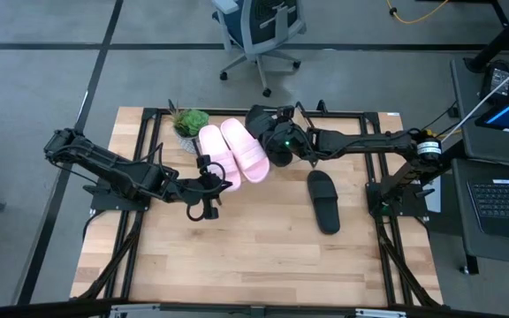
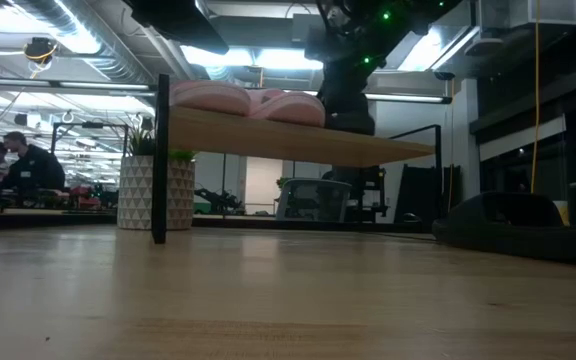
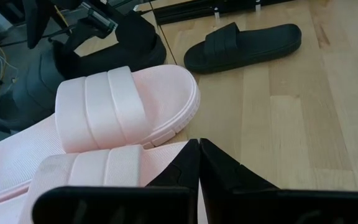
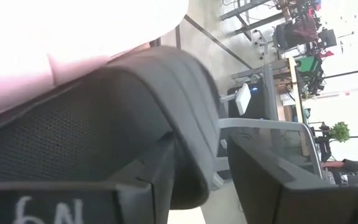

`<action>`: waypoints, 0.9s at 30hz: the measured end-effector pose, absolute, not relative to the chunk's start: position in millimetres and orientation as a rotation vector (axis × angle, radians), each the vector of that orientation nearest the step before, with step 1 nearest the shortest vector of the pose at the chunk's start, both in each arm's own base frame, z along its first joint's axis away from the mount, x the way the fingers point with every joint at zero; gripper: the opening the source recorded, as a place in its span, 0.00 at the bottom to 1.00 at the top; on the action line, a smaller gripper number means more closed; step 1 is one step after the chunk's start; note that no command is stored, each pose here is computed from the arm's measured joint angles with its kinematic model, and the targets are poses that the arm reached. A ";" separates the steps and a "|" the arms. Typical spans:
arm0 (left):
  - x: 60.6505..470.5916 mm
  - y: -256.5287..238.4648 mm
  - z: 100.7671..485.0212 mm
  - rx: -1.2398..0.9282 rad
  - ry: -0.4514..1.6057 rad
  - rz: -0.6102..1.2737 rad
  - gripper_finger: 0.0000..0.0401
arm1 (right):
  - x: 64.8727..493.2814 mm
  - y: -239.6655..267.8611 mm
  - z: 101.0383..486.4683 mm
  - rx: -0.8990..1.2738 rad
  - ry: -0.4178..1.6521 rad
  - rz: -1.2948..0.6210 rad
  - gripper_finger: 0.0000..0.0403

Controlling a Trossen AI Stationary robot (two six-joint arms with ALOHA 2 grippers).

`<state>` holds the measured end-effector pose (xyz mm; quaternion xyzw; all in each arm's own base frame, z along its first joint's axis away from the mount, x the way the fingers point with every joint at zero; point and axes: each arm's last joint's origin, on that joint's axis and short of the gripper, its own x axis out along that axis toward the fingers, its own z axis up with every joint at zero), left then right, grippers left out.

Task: Pick and place slides into the shelf
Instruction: Put the left black slide on the shelf

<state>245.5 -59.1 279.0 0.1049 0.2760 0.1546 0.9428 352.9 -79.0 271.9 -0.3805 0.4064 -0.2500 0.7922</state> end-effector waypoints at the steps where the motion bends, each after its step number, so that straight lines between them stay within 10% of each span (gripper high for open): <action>1: 245.5 -59.2 279.0 0.214 0.563 0.315 0.01 | 353.3 -78.4 273.2 -0.819 0.875 -0.536 0.37; 27: 245.5 -59.1 279.0 0.208 0.562 0.317 0.01 | 355.1 -68.9 289.8 -0.796 0.896 -0.534 0.43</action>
